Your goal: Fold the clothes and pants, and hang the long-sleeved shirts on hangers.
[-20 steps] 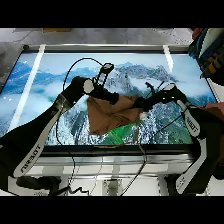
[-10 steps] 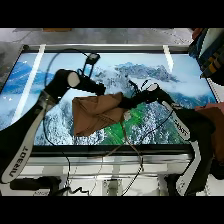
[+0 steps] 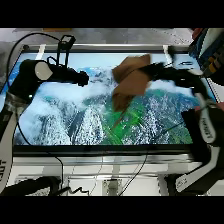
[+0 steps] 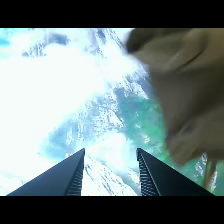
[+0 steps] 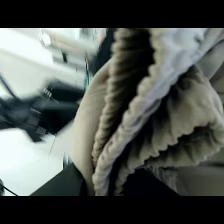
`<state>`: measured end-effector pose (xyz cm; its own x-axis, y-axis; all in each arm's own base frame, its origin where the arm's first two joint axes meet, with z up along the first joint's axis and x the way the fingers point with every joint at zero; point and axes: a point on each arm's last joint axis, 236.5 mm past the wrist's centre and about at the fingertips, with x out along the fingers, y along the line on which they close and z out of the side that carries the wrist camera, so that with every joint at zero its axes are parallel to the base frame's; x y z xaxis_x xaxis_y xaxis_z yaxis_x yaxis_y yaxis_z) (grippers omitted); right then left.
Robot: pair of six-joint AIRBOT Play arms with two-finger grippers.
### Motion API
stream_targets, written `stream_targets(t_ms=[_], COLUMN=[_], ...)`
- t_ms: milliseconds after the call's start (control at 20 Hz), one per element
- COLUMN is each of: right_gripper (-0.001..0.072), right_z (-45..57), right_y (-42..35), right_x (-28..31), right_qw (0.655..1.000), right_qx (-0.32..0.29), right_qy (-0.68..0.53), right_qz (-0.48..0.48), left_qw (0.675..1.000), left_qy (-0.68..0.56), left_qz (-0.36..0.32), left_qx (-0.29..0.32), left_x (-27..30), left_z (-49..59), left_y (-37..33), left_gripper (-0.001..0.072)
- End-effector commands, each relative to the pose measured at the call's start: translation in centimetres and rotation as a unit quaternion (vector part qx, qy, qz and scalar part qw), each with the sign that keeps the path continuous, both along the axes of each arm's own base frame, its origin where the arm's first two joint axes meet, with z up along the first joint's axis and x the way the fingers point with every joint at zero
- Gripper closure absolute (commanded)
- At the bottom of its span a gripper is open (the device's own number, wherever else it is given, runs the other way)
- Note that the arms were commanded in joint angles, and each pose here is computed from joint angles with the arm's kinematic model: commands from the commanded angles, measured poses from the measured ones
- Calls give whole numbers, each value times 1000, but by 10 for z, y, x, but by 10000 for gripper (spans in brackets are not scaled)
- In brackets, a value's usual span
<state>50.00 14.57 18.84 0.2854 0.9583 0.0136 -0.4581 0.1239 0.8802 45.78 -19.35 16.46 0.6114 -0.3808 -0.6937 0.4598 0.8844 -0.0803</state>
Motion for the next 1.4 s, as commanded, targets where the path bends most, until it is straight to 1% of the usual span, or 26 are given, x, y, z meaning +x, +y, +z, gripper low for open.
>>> stream_targets(t_ms=[0,100,200,300,350,450,550,700,850,950,1050,1150,1200,1250,1350], right_gripper=[689,689,688,689,688,688,688,687,687,688,687,687,687,687,686], right_z=[71,85,93,88,81,54,12,-57,-90,-81,-60,-52,-58,-67,-87], right_y=[-101,-172,-250,-329,-367,-429,-474,-497,-484,-486,-491,-485,-475,-462,-440], right_x=[-11,-16,-28,-52,-70,-111,-158,-232,-287,-316,-355,-397,-412,-420,-429], right_qw=[992,975,940,883,849,786,724,637,570,521,456,395,380,378,390], right_qx=[-10,-48,-81,-116,-146,-211,-239,-231,-230,-260,-312,-357,-365,-366,-370], right_qy=[-54,-32,4,57,77,126,221,388,502,515,517,539,560,581,611], right_qz=[-111,-215,-333,-451,-503,-567,-608,-625,-608,-629,-654,-652,-639,-621,-581], left_qw=[1000,1000,1000,1000,1000,1000,1000,1000,1000,1000,1000,1000,1000,1000,1000], left_qy=[-13,-16,-13,-4,0,4,3,3,4,4,4,4,4,4,4], left_qz=[3,3,2,0,0,-1,-1,-1,-1,-1,-2,-1,-1,-1,-2], left_qx=[-4,-5,-4,0,1,3,3,3,2,3,3,3,2,2,2], left_x=[-6,-7,-9,-13,-14,-15,-15,-15,-15,-15,-15,-15,-15,-15,-16], left_z=[16,19,20,16,15,13,14,14,13,13,13,13,13,13,14], left_y=[6,6,7,7,8,8,8,8,8,8,8,8,8,8,7], left_gripper=[356,356,356,356,356,356,356,356,356,356,356,356,356,356,356])
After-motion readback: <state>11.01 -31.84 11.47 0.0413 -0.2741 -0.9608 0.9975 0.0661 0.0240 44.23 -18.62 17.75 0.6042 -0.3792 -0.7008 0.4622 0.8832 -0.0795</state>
